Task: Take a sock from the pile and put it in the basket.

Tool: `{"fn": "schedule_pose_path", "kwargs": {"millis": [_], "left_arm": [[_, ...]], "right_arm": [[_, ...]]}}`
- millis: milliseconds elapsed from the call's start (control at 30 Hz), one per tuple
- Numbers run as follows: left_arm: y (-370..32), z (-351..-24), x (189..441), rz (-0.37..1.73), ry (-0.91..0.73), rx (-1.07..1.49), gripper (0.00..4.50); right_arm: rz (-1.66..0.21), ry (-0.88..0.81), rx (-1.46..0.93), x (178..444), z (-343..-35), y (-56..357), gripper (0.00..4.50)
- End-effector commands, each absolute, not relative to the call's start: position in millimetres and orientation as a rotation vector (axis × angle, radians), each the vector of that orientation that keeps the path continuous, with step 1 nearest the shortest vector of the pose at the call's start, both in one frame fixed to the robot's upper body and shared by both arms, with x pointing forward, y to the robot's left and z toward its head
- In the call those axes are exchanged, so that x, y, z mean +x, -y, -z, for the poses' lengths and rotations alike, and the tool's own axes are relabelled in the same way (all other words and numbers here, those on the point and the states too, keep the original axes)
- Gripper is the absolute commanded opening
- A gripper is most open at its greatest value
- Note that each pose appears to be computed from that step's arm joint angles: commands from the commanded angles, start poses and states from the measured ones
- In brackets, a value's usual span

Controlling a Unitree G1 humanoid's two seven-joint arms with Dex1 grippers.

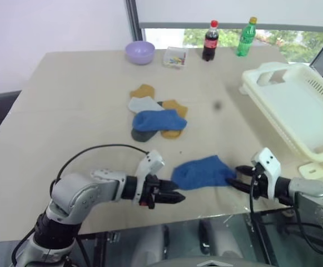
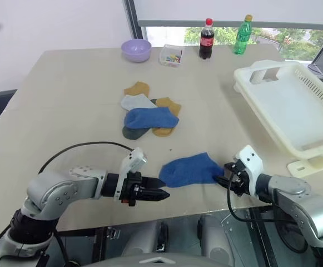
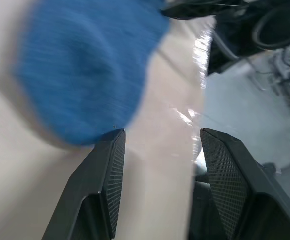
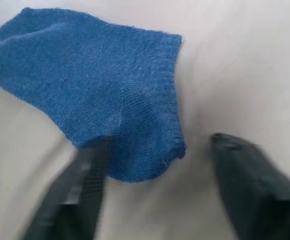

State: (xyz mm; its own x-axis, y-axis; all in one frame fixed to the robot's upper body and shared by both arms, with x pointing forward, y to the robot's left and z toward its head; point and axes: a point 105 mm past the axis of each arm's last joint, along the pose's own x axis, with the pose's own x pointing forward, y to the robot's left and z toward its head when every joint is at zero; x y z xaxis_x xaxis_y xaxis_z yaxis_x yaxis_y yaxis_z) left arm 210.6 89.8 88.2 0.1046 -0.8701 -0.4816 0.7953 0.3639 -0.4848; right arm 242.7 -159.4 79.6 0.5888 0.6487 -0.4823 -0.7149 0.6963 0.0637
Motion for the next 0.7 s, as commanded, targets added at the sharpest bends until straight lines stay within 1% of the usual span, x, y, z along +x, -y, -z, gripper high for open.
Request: {"fn": "schedule_pose_path", "kwargs": {"millis": [33, 100, 200, 300, 467, 567, 700], "left_arm": [[-90.7, -92.2, 208.2, 1.224, -0.768, -0.101, 2.55], [-93.1, -94.3, 212.9, 1.209, -0.731, -0.103, 2.55], [-101.0, -99.8, 231.1, 1.138, -0.649, -0.113, 2.55], [-103.9, -117.8, 260.6, 1.058, -0.485, -0.101, 2.55], [-95.1, -137.3, 313.2, 0.892, -0.271, 0.03, 2.55], [-85.3, -140.3, 333.3, 0.834, -0.183, 0.125, 2.55], [-73.3, -131.3, 350.0, 0.807, -0.149, 0.269, 2.55]], "right_arm": [[-0.784, -0.396, -0.205, 248.4, -95.8, 165.2, 4.12], [-0.805, -0.336, -0.205, 247.2, -106.5, 164.6, 4.12], [-0.897, -0.227, -0.213, 237.2, -123.7, 158.4, 4.12], [-0.963, -0.075, -0.15, 226.5, -146.3, 149.2, 4.12], [-1.027, 0.022, -0.101, 209.4, -159.5, 143.2, 4.12], [-1.044, 0.082, -0.065, 202.5, -167.6, 138.4, 4.12], [-1.015, 0.086, -0.062, 201.8, -165.7, 140.2, 4.12]]}}
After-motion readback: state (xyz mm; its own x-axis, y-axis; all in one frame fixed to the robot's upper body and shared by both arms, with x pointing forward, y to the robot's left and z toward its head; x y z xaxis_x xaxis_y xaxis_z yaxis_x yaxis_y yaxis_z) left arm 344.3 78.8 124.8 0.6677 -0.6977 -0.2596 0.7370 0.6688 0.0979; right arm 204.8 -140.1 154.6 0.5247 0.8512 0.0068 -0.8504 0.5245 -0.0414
